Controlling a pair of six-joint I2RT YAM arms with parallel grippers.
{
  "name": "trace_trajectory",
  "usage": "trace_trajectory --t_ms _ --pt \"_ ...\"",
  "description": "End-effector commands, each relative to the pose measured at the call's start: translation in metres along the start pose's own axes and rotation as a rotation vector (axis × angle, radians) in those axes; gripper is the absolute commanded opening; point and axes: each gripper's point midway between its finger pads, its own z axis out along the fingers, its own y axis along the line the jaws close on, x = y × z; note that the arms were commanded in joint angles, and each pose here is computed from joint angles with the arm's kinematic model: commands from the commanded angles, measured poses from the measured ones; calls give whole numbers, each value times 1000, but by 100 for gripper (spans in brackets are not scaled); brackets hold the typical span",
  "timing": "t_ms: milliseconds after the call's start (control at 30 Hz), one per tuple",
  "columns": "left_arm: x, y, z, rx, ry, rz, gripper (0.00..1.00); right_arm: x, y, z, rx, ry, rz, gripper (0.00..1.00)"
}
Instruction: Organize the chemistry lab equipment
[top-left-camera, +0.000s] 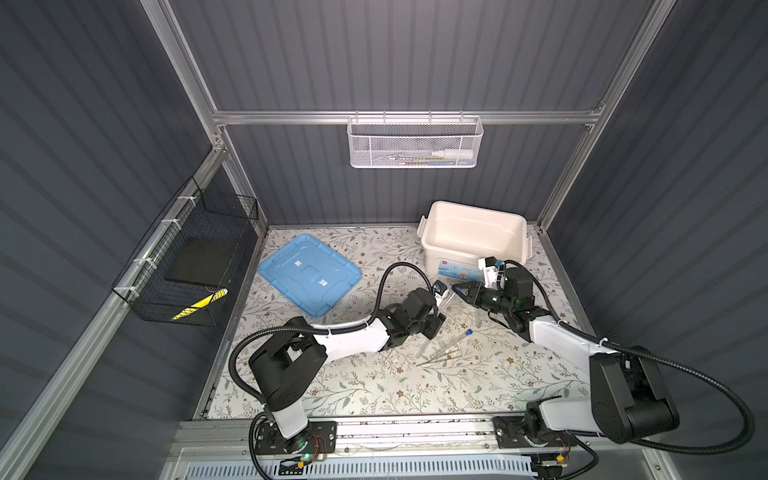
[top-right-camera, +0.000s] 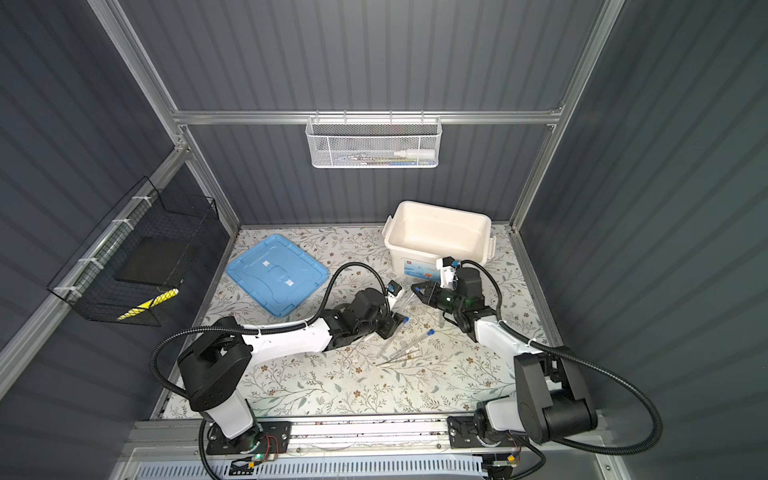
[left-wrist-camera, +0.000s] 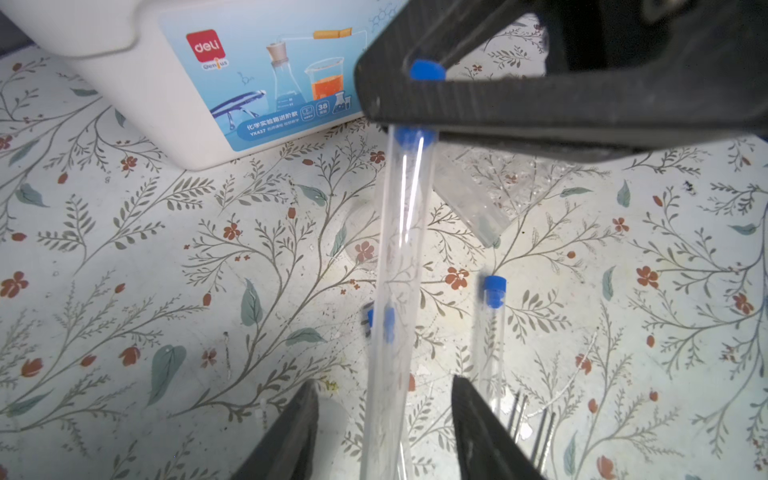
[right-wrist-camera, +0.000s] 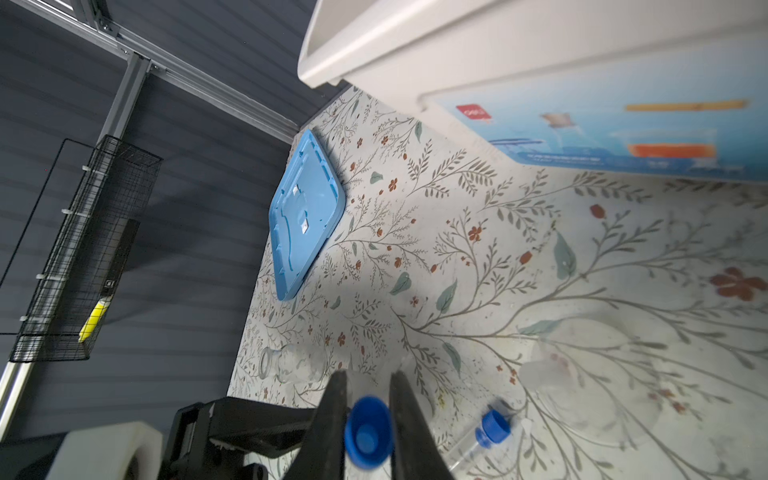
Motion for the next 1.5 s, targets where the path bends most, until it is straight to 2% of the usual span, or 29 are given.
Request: trace_trajectory --t_ms 0,167,400,733,1000,1267,1467 --pt "-15 -1 -12 -11 -55 -23 64 -6 -8 -11 88 -57 -40 17" --pt "-14 5 -18 -33 -77 -47 68 -23 -10 -40 239 -157 -149 17" --pt "-9 7 -16 -44 -65 -61 70 -44 1 -83 379 -313 -272 19" --pt "0 8 -9 -53 -23 -68 70 -61 3 -118 571 -444 -458 19" --pt "5 8 -4 -56 5 -70 73 -63 -1 -119 666 -504 -594 19" --pt "8 12 -4 -78 8 -70 88 -66 -2 -105 707 -541 -682 19" --pt "10 14 -4 -88 11 -68 94 -66 -8 -96 717 -538 -689 19"
